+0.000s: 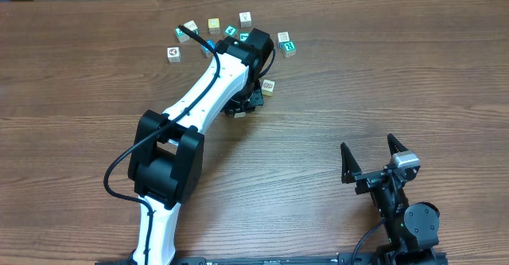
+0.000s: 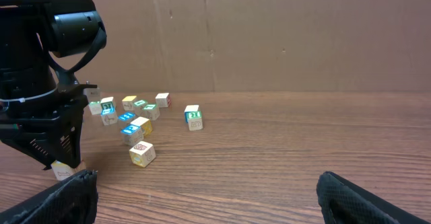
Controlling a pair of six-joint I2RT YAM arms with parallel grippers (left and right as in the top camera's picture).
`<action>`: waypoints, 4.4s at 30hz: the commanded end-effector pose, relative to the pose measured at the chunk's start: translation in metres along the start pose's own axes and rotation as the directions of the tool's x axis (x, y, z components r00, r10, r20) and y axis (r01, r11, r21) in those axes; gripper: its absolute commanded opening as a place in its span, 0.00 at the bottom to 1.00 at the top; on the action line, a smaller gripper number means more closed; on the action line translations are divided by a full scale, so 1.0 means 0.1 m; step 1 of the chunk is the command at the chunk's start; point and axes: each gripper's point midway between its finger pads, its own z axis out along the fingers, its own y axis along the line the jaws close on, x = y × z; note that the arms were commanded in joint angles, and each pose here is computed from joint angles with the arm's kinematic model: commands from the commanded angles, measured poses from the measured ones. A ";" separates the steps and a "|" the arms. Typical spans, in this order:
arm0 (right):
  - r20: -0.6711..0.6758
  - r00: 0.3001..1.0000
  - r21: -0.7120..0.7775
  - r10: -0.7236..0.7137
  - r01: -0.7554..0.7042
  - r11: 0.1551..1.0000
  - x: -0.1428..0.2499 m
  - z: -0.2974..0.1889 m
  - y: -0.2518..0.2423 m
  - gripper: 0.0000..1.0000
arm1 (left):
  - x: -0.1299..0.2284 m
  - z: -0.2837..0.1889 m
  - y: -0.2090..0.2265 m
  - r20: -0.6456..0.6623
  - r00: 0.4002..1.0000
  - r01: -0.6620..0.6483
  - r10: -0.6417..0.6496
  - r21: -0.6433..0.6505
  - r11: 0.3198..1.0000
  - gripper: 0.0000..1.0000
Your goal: Form a horizontal line
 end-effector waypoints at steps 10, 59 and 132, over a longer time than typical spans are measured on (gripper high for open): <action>0.003 1.000 0.008 -0.004 0.004 1.000 0.02 0.00 -0.02 1.00 | -0.03 0.28 0.03 0.021 0.999 -0.028 0.029 -0.015 0.999 0.11; 0.003 1.000 0.008 -0.004 0.004 1.000 0.02 0.00 -0.02 1.00 | 0.02 0.41 0.02 -0.012 0.996 -0.086 0.086 0.034 0.996 0.16; 0.003 1.000 0.008 -0.004 0.004 1.000 0.02 0.00 -0.02 1.00 | -0.74 0.36 -0.92 0.256 0.941 -0.258 0.223 0.112 0.960 0.58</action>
